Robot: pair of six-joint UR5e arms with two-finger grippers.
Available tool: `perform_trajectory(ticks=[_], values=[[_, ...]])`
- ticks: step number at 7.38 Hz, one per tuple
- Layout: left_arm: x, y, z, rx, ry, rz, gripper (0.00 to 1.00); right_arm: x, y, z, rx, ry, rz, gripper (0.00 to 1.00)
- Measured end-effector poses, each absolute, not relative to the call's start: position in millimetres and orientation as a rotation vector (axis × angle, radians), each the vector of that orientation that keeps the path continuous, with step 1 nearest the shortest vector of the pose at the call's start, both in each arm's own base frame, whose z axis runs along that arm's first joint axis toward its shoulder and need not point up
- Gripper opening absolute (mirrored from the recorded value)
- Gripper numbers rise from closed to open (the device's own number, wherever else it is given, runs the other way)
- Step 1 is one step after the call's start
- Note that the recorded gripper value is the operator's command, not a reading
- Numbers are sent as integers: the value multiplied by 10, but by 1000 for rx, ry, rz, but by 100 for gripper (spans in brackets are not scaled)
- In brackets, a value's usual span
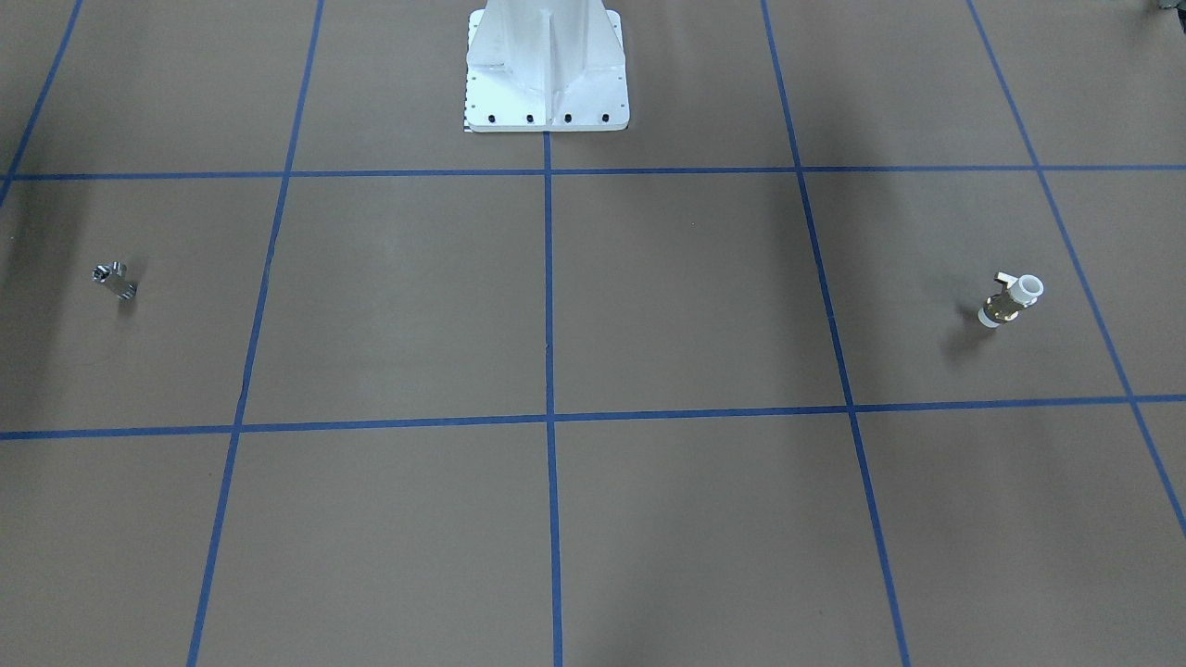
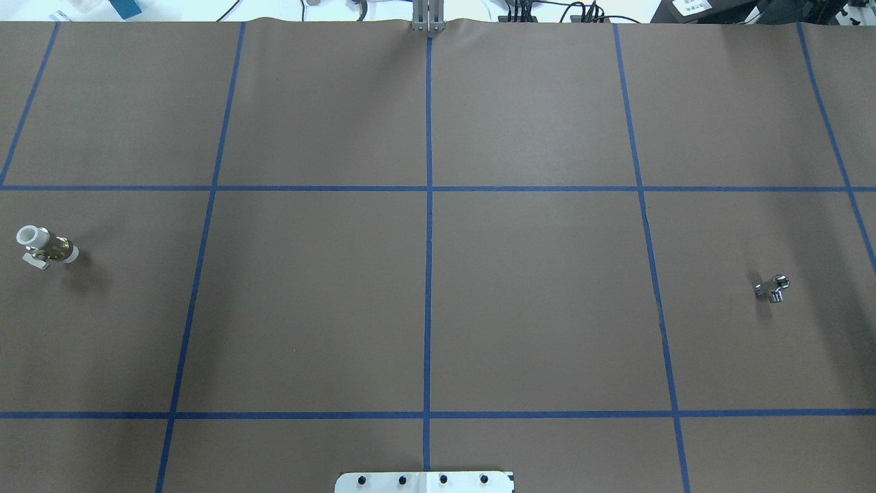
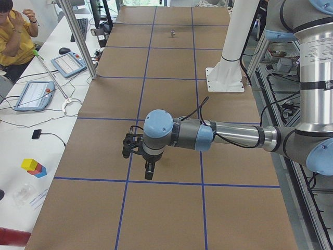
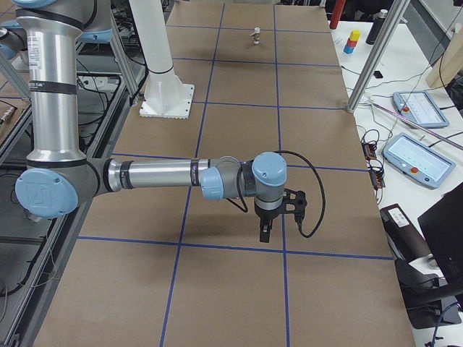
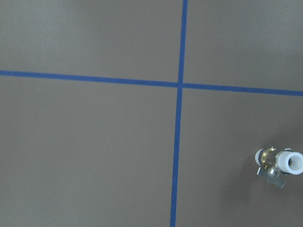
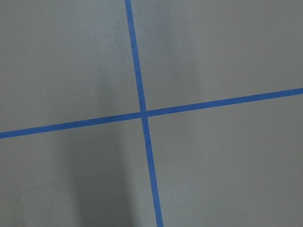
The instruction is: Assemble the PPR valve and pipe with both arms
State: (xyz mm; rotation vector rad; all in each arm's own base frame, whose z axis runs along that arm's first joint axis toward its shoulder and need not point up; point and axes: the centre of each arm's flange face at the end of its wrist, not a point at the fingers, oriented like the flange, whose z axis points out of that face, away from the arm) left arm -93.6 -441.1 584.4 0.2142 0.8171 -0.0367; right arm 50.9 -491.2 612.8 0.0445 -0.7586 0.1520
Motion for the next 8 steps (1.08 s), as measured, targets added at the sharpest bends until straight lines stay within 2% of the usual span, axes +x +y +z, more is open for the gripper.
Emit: perform_trajectory(ticks=[4,8], values=[[10,-4603,5585,286,894,9,100,425,-4927,6110,42,-760,134,100],[877,-4667,5651,208,846,14,100,311,-4944,6085,39,-762,110,100]])
